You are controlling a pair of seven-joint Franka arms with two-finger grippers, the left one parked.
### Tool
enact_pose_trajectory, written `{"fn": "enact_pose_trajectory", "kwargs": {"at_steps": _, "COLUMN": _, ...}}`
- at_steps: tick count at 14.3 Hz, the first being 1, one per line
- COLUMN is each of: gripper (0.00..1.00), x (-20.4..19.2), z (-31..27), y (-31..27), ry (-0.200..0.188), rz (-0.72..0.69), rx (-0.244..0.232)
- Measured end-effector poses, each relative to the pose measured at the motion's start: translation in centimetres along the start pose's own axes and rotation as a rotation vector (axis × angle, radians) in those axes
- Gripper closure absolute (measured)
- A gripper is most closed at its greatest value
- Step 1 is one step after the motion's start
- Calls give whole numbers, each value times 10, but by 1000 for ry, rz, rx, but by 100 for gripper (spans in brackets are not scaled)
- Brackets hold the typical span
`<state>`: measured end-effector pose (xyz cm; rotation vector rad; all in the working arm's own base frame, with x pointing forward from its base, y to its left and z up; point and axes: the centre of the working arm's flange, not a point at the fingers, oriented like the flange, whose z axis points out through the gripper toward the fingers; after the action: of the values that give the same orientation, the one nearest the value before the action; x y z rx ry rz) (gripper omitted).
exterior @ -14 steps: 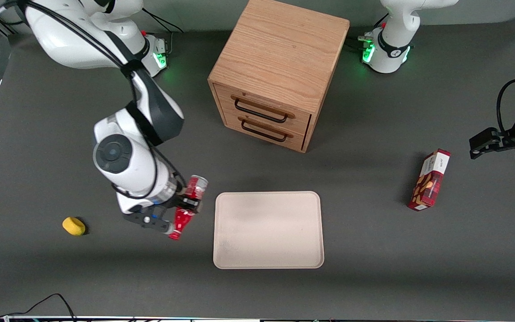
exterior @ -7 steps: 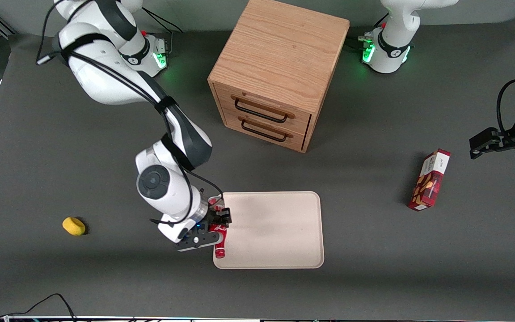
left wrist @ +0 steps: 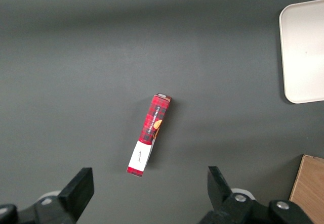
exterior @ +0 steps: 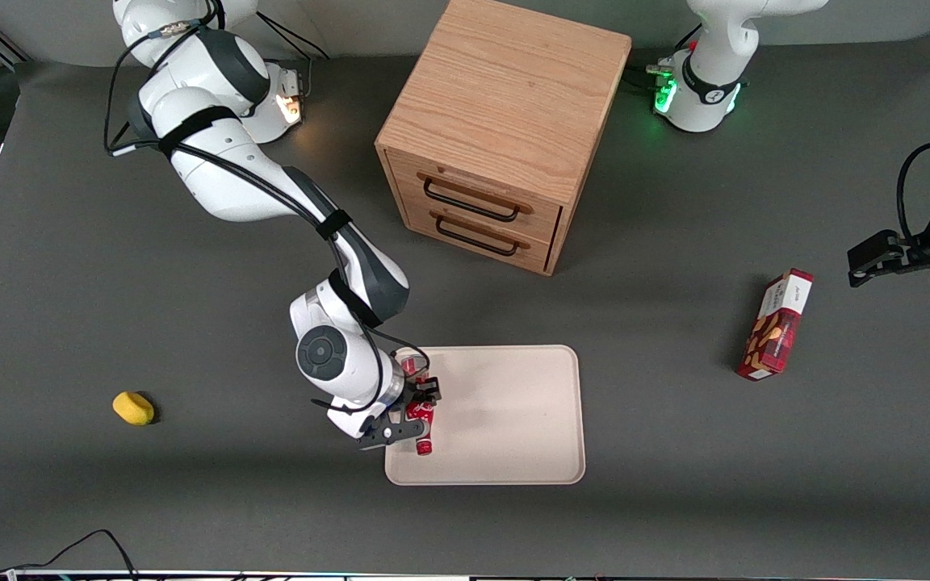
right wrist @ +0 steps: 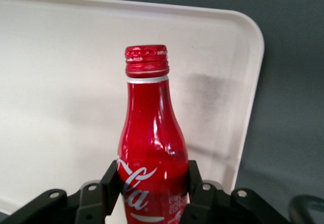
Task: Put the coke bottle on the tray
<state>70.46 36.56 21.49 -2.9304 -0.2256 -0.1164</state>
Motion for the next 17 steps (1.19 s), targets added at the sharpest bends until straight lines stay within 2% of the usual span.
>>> {"fn": "enact_pose_trajectory", "kwargs": {"at_steps": 5, "gripper": 44, "x": 6, "z": 14, "y": 19, "ry": 30, "rz": 49, "rx": 18}}
{"fn": "enact_pose_trajectory", "kwargs": {"at_steps": 7, "gripper": 31, "x": 7, "z": 17, "y": 24, "ry": 35, "rz": 52, "rx": 5}}
{"fn": "enact_pose_trajectory", "kwargs": {"at_steps": 10, "gripper": 1, "x": 7, "z": 21, "y": 26, "ry": 42, "rz": 53, "rx": 1}}
{"fn": "enact_pose_trajectory", "kwargs": {"at_steps": 17, "gripper": 0, "x": 8, "z": 18, "y": 21, "ry": 50, "rz": 46, "rx": 2}}
